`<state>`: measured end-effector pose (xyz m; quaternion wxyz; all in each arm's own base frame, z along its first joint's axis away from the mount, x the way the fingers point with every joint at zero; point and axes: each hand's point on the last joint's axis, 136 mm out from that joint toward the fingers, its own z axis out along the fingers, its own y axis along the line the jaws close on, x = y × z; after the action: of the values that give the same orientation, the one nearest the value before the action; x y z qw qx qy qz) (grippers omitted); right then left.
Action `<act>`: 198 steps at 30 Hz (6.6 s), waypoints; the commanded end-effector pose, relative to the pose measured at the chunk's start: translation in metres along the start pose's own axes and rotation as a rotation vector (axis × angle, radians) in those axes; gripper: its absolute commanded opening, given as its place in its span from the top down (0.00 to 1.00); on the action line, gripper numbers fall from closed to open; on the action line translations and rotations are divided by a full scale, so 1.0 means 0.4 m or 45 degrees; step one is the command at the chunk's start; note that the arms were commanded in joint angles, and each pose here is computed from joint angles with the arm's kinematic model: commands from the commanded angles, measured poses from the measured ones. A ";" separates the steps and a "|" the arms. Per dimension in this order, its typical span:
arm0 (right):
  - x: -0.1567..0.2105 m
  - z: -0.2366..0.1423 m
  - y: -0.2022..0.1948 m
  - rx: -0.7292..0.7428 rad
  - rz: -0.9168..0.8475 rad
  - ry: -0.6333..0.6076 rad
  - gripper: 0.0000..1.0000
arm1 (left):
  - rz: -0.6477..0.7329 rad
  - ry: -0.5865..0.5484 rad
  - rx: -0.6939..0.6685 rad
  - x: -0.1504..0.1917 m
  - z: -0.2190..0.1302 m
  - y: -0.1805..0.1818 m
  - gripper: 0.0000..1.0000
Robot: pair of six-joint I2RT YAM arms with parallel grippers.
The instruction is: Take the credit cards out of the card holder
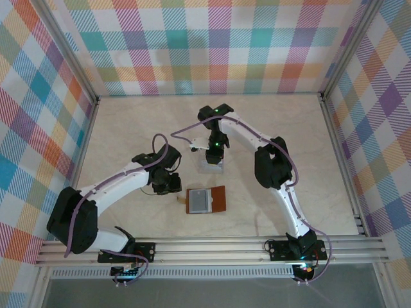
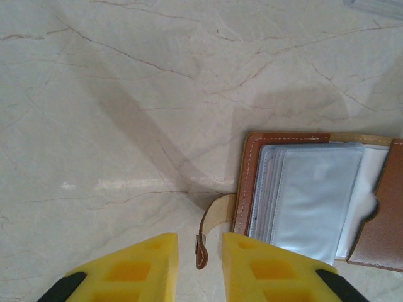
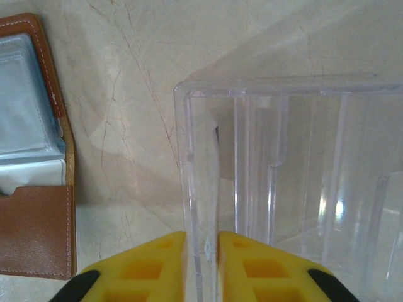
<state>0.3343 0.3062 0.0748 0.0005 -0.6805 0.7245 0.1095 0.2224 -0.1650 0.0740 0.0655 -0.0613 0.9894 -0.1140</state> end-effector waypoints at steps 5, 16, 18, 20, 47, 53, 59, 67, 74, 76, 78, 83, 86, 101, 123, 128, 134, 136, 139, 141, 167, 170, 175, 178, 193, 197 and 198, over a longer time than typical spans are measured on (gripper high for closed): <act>-0.034 -0.080 -0.037 0.164 -0.018 -0.094 0.68 | 0.008 0.022 0.001 -0.003 0.003 0.001 0.74; -0.035 -0.100 -0.087 0.333 -0.009 -0.106 0.65 | 0.004 0.016 -0.003 0.002 0.003 0.008 0.74; -0.028 -0.081 -0.084 0.312 -0.008 -0.087 0.65 | 0.006 0.017 -0.002 0.001 0.005 0.006 0.74; -0.022 -0.062 -0.081 0.295 -0.002 -0.072 0.63 | 0.008 0.023 0.001 0.002 0.008 0.005 0.74; -0.053 -0.205 0.141 -0.016 1.453 -0.774 0.64 | 0.005 0.146 0.244 0.018 0.053 -0.092 0.85; -0.054 -0.120 0.227 -0.288 1.628 -0.772 0.66 | -0.009 0.198 0.186 0.035 0.103 -0.066 0.88; -0.055 -0.028 0.280 -0.412 1.712 -0.710 0.69 | -0.009 0.227 0.143 0.055 0.140 -0.038 0.89; -0.115 0.060 0.328 -0.480 1.711 -0.622 0.85 | -0.008 0.248 0.119 0.074 0.168 -0.016 0.90; -0.152 0.121 0.344 -0.493 1.722 -0.544 0.86 | -0.003 0.251 0.111 0.081 0.172 -0.008 0.90; -0.154 0.138 0.346 -0.491 1.729 -0.522 0.86 | -0.002 0.251 0.115 0.082 0.173 -0.008 0.90; -0.155 0.153 0.348 -0.487 1.734 -0.498 0.86 | -0.003 0.255 0.116 0.084 0.174 -0.007 0.90; -0.141 0.181 0.350 -0.443 1.757 -0.424 0.84 | 0.001 0.250 0.117 0.083 0.170 -0.008 0.90; -0.119 0.192 0.348 -0.375 1.775 -0.368 0.79 | -0.001 0.250 0.115 0.082 0.169 -0.008 0.90; -0.036 0.164 0.350 -0.058 1.762 -0.175 0.61 | -0.005 0.242 0.106 0.079 0.167 -0.006 0.90; 0.066 0.117 0.338 0.248 1.743 -0.018 0.42 | 0.001 0.225 0.121 0.065 0.156 -0.020 0.90; 0.111 0.123 0.337 0.328 1.743 0.052 0.42 | 0.004 0.220 0.122 0.060 0.149 -0.024 0.90; 0.149 0.152 0.342 0.365 1.746 0.127 0.41 | 0.005 0.220 0.123 0.061 0.145 -0.025 0.90; 0.159 0.158 0.344 0.374 1.747 0.146 0.40 | 0.006 0.216 0.127 0.060 0.141 -0.028 0.90; 0.164 0.157 0.346 0.381 1.743 0.156 0.40 | 0.016 0.205 0.141 0.054 0.131 -0.038 0.90; 0.161 0.147 0.345 0.382 1.741 0.141 0.40 | 0.024 0.199 0.152 0.048 0.124 -0.049 0.89; -0.060 0.102 0.347 -0.300 1.750 -0.457 0.80 | 0.059 0.240 0.320 0.065 0.123 -0.183 0.92; -0.054 0.121 0.340 -0.301 1.765 -0.444 0.81 | 0.056 0.252 0.299 0.071 0.137 -0.174 0.92; -0.046 0.131 0.339 -0.303 1.776 -0.432 0.81 | 0.051 0.268 0.272 0.079 0.156 -0.160 0.92; -0.044 0.131 0.339 -0.298 1.774 -0.434 0.81 | 0.053 0.267 0.252 0.080 0.158 -0.152 0.92; -0.043 0.128 0.334 -0.328 1.778 -0.481 0.81 | 0.055 0.266 0.212 0.083 0.160 -0.137 0.93; -0.048 0.131 0.332 -0.364 1.778 -0.489 0.80 | 0.055 0.258 0.209 0.081 0.158 -0.135 0.93; -0.049 0.134 0.331 -0.371 1.777 -0.489 0.79 | 0.056 0.255 0.208 0.080 0.158 -0.135 0.93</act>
<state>0.1952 0.3353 0.0428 -0.0286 -0.0281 0.9608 0.2744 0.2139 -0.2429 0.0295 -0.0182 -0.0239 0.9746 -0.2219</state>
